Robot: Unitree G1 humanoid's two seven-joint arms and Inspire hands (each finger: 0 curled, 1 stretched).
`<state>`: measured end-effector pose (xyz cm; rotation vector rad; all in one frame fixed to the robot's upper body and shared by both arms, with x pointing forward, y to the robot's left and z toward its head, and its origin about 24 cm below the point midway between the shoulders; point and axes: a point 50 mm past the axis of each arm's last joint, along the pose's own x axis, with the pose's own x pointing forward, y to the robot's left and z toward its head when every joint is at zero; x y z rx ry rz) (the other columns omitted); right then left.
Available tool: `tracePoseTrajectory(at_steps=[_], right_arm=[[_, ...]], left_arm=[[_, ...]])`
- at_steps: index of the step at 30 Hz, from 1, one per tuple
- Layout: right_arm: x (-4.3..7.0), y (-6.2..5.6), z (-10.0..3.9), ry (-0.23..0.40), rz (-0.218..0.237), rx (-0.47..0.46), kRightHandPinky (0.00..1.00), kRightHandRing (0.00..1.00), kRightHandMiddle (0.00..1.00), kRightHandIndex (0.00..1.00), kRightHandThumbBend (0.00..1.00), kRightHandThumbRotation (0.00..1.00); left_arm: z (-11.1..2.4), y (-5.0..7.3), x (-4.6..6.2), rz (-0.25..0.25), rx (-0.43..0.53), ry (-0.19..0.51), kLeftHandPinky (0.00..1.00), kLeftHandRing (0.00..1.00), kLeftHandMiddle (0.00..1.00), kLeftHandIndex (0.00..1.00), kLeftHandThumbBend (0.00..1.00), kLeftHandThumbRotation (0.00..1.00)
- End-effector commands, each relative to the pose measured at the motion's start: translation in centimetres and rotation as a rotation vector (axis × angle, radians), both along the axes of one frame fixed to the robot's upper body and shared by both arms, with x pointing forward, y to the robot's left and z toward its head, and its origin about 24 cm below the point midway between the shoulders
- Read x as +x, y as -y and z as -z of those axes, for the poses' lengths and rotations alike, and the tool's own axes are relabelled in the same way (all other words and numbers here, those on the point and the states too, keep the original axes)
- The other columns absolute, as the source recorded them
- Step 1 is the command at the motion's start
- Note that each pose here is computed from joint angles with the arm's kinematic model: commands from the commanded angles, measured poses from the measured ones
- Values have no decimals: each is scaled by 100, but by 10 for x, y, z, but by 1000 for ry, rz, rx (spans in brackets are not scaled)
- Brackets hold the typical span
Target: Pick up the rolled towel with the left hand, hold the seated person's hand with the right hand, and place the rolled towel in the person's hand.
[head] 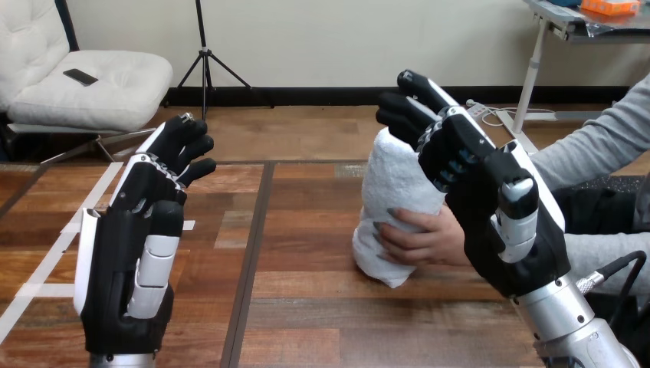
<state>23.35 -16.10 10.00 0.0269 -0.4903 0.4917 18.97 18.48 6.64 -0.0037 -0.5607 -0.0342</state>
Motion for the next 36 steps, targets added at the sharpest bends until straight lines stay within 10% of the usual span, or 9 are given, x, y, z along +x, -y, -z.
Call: tracePoseTrajectory(at_steps=[1,36], right_arm=[[1,-2,-13,56,-18,29,96,90,89,92,100,100],[-1,-5,-12,34,-48,49,95,90,89,91,100,100]], left_arm=[[-12,3,10,22,-12,77,79,85,86,85,72,84],[-12,-1,12,67,3,87,85,90,91,89,79,87]])
